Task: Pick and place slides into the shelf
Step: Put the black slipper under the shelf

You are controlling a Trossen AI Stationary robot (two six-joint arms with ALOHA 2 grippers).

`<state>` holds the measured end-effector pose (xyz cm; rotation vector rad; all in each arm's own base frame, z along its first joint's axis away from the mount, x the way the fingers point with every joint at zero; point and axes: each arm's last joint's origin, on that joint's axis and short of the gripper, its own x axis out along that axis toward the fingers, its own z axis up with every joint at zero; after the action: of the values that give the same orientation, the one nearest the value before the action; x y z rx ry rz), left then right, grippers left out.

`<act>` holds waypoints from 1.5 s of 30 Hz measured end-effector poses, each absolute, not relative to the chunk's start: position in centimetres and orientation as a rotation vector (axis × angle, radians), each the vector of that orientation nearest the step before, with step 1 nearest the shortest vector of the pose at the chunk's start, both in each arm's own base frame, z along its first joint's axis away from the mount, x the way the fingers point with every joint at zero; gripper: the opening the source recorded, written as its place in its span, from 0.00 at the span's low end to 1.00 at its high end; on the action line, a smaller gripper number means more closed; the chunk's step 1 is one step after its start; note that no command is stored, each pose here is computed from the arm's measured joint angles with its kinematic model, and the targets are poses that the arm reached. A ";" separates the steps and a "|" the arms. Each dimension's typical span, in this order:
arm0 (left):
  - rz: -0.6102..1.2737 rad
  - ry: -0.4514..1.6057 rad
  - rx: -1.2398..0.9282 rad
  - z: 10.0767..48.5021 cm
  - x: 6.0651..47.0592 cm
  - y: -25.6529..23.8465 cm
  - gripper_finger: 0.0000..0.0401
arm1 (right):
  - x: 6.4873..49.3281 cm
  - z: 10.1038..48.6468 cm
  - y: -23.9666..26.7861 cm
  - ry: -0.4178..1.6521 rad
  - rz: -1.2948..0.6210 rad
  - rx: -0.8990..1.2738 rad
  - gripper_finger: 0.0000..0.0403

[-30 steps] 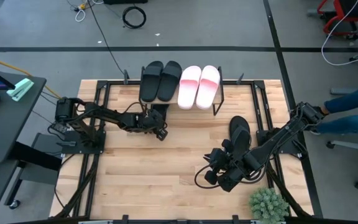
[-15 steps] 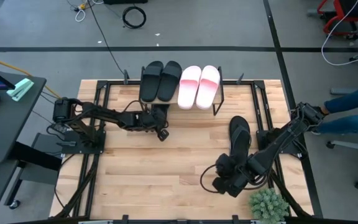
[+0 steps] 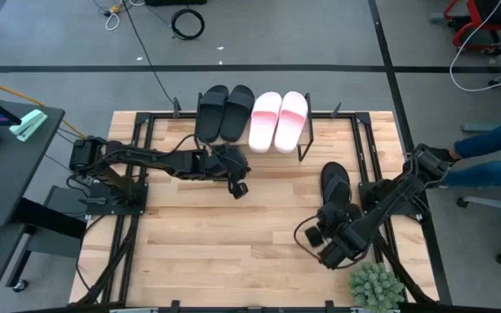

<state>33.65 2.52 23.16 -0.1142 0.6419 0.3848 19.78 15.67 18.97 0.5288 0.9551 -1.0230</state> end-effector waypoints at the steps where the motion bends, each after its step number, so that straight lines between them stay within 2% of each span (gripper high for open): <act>1: 0.374 0.628 -0.102 23.6 33.9 2.4 0.02 | 19.6 18.3 15.2 0.938 -1.060 0.541 0.30; 6: 0.355 0.601 -0.076 24.8 34.3 2.0 0.03 | 18.3 15.1 13.2 0.891 -1.172 0.570 0.29; 10: 0.356 0.601 -0.076 24.8 34.4 2.1 0.06 | 17.6 14.2 12.3 0.851 -1.225 0.574 0.29; 23: 0.349 0.611 -0.039 24.8 34.3 2.3 0.01 | 17.4 13.3 10.3 0.761 -1.289 0.522 0.29; 32: 0.348 0.612 -0.037 24.8 34.3 2.3 0.07 | 17.5 12.8 8.8 0.772 -1.347 0.495 0.29; 36: 0.343 0.616 -0.020 24.8 34.3 2.3 0.06 | 18.0 12.7 8.4 0.824 -1.310 0.452 0.23; 41: 0.338 0.620 -0.004 24.8 34.3 2.3 0.02 | 18.8 12.4 8.6 0.841 -1.227 0.464 0.04; 45: 0.332 0.623 0.010 24.8 34.3 2.2 0.01 | 20.3 12.5 9.7 0.772 -1.104 0.552 0.04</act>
<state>34.31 2.19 24.76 0.0096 0.6228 0.3319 20.32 9.73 12.51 0.5517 0.7723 -1.1041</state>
